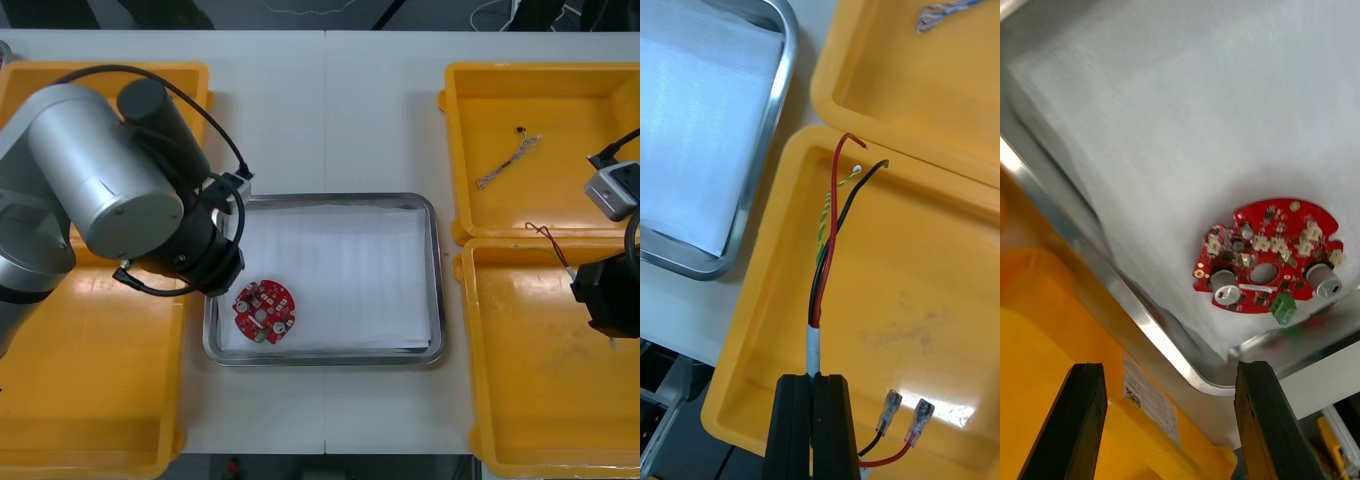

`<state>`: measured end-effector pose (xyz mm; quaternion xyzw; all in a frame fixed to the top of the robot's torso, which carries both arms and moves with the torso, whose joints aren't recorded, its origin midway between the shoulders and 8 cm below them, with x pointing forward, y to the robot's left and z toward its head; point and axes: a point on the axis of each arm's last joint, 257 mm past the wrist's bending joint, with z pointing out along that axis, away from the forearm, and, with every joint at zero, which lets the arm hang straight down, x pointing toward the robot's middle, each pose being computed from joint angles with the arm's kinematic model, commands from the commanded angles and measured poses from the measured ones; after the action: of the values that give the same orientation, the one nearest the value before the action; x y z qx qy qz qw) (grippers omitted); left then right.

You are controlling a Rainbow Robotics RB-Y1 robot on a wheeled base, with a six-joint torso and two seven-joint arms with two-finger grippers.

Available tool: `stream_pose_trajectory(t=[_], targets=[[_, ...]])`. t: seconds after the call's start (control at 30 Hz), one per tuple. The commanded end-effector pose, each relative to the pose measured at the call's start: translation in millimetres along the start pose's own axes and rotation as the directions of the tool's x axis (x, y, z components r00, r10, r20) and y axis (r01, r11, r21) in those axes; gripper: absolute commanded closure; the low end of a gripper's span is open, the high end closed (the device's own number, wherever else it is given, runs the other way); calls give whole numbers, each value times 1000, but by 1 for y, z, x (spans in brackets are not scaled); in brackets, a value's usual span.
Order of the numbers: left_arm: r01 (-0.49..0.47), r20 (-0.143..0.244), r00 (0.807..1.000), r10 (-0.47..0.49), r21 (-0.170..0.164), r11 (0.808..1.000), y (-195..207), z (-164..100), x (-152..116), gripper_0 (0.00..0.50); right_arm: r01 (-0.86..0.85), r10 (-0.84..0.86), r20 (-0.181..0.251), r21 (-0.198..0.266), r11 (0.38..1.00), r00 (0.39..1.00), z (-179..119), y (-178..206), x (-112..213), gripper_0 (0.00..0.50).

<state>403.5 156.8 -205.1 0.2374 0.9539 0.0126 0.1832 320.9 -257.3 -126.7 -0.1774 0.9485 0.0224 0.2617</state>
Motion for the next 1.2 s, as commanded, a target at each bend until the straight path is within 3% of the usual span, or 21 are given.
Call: stream_pose_trajectory(t=[0.03, 0.1, 0.23, 0.37, 0.53, 0.67, 0.8, 1.03, 1.2], targets=[[141, 114, 983, -143, 32, 990, 7, -35, -35, 0, 177, -177, 6, 11, 984, 984, -4, 20, -14, 500], [182, 141, 973, -185, 34, 983, 20, -44, -41, 0, 238, -238, 11, 3, 971, 971, -3, 34, -22, 500], [253, 161, 954, -255, 29, 967, 45, -51, -47, 0, 330, -330, 19, 6, 944, 944, 0, 52, -33, 500], [333, 176, 928, -327, -4, 943, 78, -55, -52, 0, 436, -436, 30, 8, 900, 900, 6, 78, -46, 500], [401, 173, 905, -389, -39, 915, 116, -61, -59, 0, 528, -527, 43, -29, 848, 849, 17, 118, -61, 500], [401, 169, 906, -389, -48, 915, 139, -66, -63, 0, 580, -578, 50, -39, 814, 814, 27, 138, -70, 500], [374, 150, 920, -361, -66, 925, 163, -70, -62, 0, 710, -709, 52, -19, 703, 703, 41, 154, -81, 500], [229, 163, 964, -209, -110, 967, 200, -69, -68, 0, 834, -833, 34, -11, 552, 552, 67, 165, -83, 500], [110, 174, 981, -87, -129, 986, 216, -66, -72, 0, 893, -893, 29, 7, 449, 449, 86, 171, -80, 500]])
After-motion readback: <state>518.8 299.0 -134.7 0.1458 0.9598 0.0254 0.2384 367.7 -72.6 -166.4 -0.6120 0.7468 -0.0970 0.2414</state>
